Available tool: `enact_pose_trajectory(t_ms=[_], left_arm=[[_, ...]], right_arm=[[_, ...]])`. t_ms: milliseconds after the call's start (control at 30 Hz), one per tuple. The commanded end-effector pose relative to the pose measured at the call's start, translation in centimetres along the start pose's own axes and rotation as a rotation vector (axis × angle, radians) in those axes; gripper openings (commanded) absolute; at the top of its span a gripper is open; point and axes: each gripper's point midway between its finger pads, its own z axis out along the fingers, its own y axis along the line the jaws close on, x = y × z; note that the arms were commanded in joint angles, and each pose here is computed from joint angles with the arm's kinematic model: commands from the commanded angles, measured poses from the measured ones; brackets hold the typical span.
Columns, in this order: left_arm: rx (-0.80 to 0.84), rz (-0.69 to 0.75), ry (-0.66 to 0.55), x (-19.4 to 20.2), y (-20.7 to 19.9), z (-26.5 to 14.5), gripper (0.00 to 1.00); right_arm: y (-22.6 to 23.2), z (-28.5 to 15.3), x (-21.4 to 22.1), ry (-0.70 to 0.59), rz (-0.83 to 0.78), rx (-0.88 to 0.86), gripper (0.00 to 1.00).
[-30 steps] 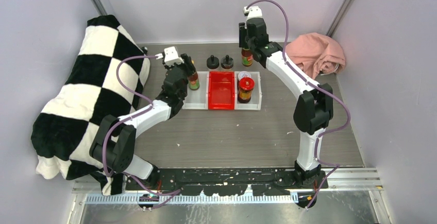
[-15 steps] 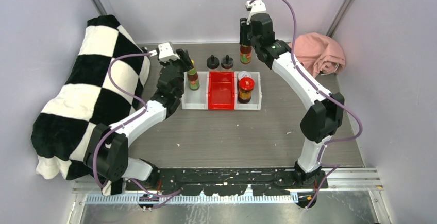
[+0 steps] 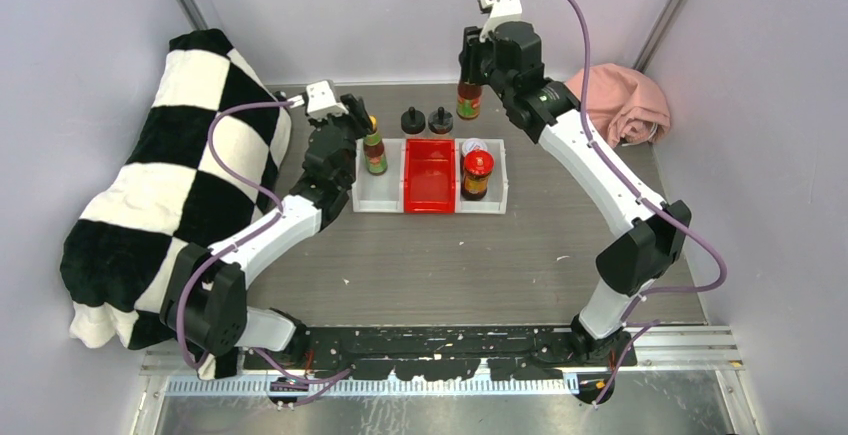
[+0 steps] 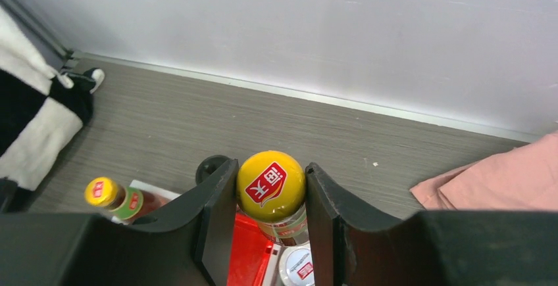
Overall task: Organize the condiment bottles
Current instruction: Pick up the bottle from the center of the board, then place the bottle in the storage box.
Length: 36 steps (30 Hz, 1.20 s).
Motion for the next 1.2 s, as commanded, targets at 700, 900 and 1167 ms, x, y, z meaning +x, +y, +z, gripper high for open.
enact_pose_trajectory(t_ms=[700,900,1167], left_arm=[[0.022,-0.101,-0.304,-16.4,1.0,-6.2,0.47],[0.051,-0.12,-0.349,-19.6,1.0,-7.9,0.46],[0.081,-0.133,-0.383,-22.4,0.9,-9.5,0.46]], right_arm=[[12.1,-9.8,-5.0,-0.183,0.033,-0.271,0.01],[15.4,-10.1,-3.3,-0.158,0.016,-0.319,0.01],[18.5,-9.6,-1.5,-0.136,-0.003,-0.359,0.01]])
